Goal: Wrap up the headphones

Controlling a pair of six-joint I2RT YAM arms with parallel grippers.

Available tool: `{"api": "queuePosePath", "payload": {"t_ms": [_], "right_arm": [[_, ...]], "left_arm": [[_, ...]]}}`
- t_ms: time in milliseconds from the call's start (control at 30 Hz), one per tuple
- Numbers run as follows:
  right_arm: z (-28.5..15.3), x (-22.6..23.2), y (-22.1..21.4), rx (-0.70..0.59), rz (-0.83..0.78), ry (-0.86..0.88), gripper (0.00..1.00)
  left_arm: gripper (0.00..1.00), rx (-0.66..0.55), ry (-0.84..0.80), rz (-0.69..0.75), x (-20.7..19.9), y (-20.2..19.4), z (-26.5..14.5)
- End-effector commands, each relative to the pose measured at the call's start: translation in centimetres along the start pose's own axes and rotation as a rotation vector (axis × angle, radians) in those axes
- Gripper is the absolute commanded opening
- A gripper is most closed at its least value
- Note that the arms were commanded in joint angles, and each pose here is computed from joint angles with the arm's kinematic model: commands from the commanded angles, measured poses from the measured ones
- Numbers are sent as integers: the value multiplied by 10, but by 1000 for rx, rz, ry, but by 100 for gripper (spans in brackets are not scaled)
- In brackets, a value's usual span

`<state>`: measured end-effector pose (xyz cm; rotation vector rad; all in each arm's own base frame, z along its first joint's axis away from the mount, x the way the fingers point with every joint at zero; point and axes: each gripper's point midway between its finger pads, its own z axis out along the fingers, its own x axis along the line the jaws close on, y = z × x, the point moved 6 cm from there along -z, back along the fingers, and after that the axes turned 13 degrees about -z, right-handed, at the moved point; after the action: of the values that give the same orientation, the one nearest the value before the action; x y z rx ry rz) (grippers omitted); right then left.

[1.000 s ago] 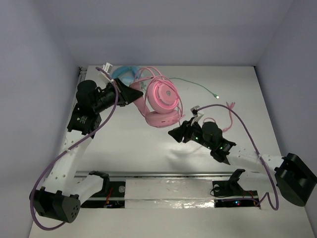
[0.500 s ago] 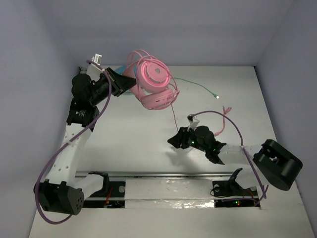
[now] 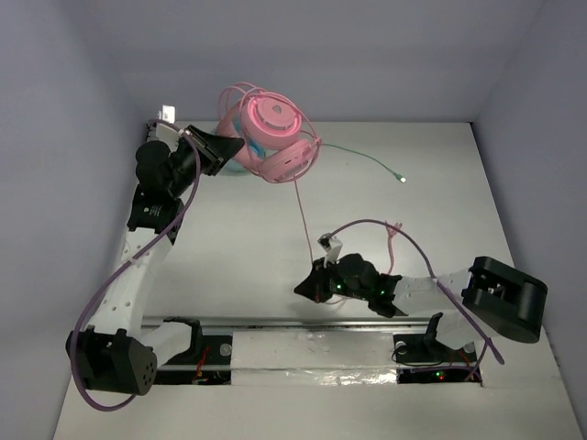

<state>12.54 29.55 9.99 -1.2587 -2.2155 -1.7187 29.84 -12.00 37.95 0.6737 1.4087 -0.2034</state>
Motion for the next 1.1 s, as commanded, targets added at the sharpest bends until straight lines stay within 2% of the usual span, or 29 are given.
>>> {"api": "queuePosePath", "payload": {"t_ms": [0,133,333,433,467,533,600,700,733,800,867,1067], "right_arm": [[7,25,7,9,-6,12,0],[12,56,-4,103,-60,5,0],[27,82,-17,218,-135,9,0],[28,106,-12,240,-196,30,0],[25,112,-9,241,-216,37,0],[12,122,1,251,-249,26,0],[-2,130,14,262,-289,17,0],[-25,144,40,225,-330,60,0],[-33,140,41,256,-351,42,0],[-45,146,59,233,-393,44,0],[-55,146,66,247,-439,36,0],[-77,144,102,179,-538,-55,0]], "left_arm": [[0,-211,-50,-30,-14,24,-4],[0,-340,49,-48,16,33,-4],[0,-348,93,-100,46,27,-1],[0,-411,193,-15,58,31,-2],[0,-472,242,17,64,39,-6],[0,-448,352,115,74,31,-9],[0,-500,482,192,86,31,-23],[0,-444,572,301,95,7,-28],[0,-402,635,331,104,-4,-31],[0,-337,729,413,119,-32,-34],[0,-288,775,455,131,-49,-36],[0,-66,830,559,148,-96,-48]]}}
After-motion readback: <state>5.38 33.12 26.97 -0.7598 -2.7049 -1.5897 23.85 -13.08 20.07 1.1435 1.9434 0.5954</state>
